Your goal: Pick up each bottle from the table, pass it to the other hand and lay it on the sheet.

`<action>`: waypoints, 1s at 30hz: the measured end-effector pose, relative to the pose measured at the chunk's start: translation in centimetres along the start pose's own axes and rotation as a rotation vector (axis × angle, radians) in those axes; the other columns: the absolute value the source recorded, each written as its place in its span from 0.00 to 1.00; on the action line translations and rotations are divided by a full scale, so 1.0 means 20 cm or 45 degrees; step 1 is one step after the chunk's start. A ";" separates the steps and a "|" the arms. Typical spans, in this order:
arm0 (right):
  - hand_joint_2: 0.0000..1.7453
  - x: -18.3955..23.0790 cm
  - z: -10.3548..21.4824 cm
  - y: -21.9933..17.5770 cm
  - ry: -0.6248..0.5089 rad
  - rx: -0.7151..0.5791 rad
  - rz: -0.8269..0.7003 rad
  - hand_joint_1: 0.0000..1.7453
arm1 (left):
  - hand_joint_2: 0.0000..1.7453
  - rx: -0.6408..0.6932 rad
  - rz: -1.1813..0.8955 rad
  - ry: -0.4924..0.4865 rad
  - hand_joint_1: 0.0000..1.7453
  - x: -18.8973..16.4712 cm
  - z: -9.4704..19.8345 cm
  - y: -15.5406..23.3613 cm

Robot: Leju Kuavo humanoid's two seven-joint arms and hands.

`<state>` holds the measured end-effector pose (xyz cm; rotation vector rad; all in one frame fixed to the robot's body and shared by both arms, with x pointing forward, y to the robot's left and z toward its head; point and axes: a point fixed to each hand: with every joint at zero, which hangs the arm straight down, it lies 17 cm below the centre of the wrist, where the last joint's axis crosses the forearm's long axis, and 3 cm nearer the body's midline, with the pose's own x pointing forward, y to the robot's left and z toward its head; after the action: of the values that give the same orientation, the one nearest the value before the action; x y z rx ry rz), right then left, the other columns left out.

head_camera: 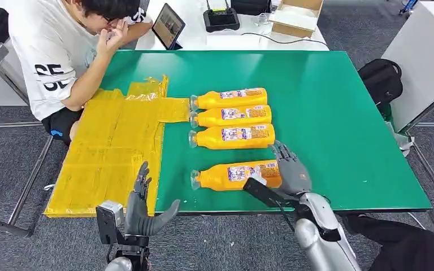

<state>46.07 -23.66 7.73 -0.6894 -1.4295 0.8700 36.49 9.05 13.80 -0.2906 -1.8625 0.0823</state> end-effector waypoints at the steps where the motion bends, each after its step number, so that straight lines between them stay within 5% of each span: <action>1: 1.00 -0.01 -0.01 0.01 0.004 0.018 -0.005 0.00 | 1.00 -0.003 -0.001 0.005 0.00 -0.01 0.00 0.00; 13: 1.00 -0.03 -0.15 0.25 -0.001 0.334 -0.056 0.00 | 1.00 -0.041 0.010 0.042 0.00 -0.05 -0.01 -0.05; 25: 1.00 -0.02 -0.19 0.30 -0.033 0.431 -0.049 0.00 | 1.00 -0.058 0.027 0.058 0.00 -0.08 -0.02 -0.08; 26: 1.00 -0.02 -0.19 0.30 -0.035 0.444 -0.053 0.03 | 1.00 -0.057 0.029 0.060 0.00 -0.08 -0.02 -0.08; 27: 1.00 -0.03 -0.19 0.31 -0.038 0.457 -0.059 0.19 | 1.00 -0.056 0.033 0.062 0.00 -0.08 -0.02 -0.08; 28: 1.00 -0.03 -0.19 0.31 -0.041 0.470 -0.065 0.74 | 1.00 -0.054 0.038 0.064 0.00 -0.08 -0.02 -0.08; 30: 1.00 -0.03 -0.18 0.32 -0.048 0.487 -0.073 0.81 | 1.00 -0.054 0.043 0.066 0.00 -0.09 -0.02 -0.08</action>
<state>49.17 -20.42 1.89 -0.3434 -1.2612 1.0783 37.18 7.11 12.61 -0.3505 -1.8100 0.0584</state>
